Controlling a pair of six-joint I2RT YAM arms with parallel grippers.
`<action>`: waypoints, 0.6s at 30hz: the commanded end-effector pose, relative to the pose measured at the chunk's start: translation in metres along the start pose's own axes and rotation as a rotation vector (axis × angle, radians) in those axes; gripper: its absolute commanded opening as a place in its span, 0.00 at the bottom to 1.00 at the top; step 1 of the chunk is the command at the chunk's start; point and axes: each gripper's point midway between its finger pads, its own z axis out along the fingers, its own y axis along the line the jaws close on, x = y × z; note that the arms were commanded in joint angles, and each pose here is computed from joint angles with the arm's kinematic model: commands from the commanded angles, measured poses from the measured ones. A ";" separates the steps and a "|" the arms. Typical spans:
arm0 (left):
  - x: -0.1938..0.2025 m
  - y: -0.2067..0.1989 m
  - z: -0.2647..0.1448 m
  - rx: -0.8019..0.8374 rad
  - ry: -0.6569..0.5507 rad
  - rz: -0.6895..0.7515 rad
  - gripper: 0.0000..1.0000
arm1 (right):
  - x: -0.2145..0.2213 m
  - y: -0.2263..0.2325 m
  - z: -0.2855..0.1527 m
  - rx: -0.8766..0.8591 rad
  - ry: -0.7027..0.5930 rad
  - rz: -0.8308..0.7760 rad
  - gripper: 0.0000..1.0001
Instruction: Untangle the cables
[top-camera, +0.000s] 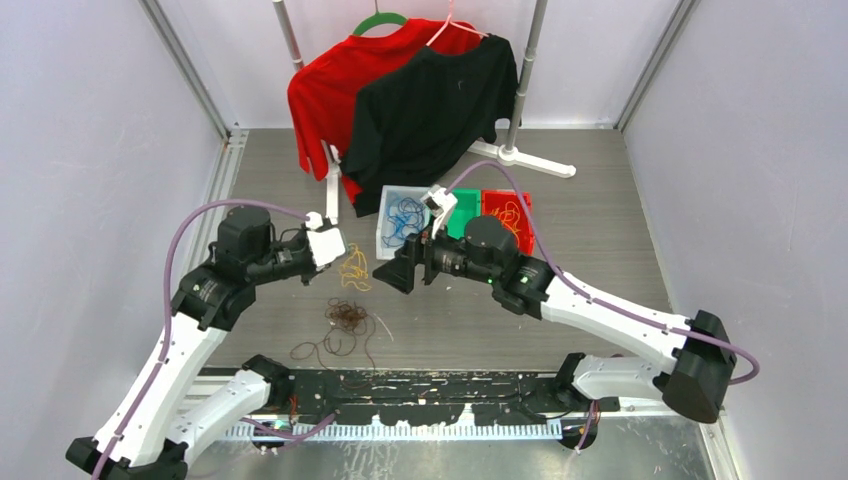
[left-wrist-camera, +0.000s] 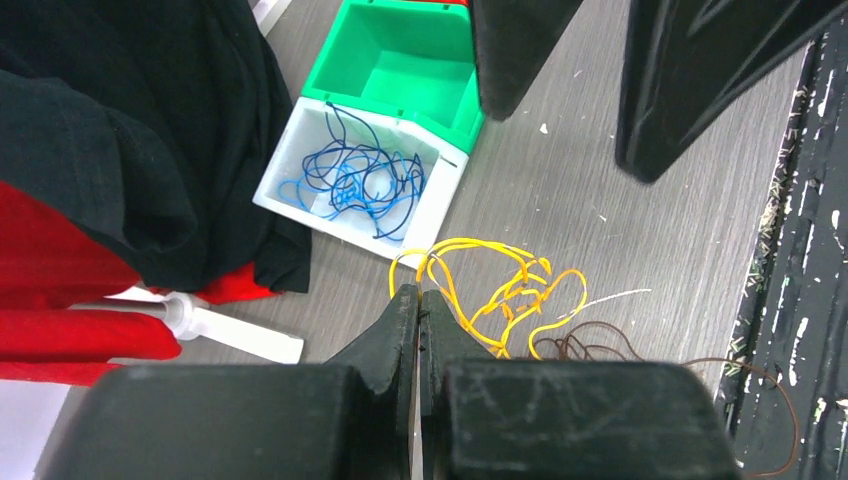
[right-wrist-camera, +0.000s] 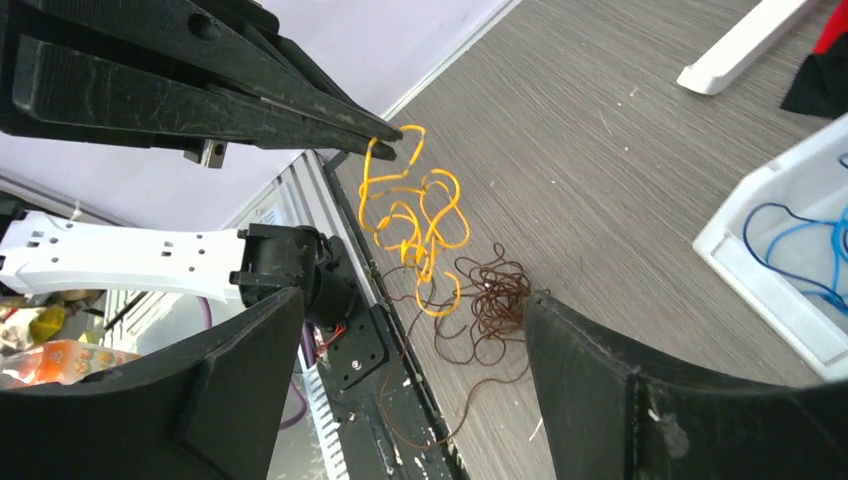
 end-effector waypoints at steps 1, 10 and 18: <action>-0.026 0.010 -0.004 -0.030 -0.066 -0.028 0.00 | -0.030 0.030 0.019 -0.131 -0.073 -0.077 0.85; -0.032 0.006 -0.004 -0.004 -0.078 -0.085 0.00 | -0.032 0.021 0.055 -0.090 -0.065 -0.025 0.45; -0.008 0.009 0.000 -0.028 0.021 -0.130 0.64 | -0.036 -0.024 0.029 0.108 -0.046 -0.029 0.01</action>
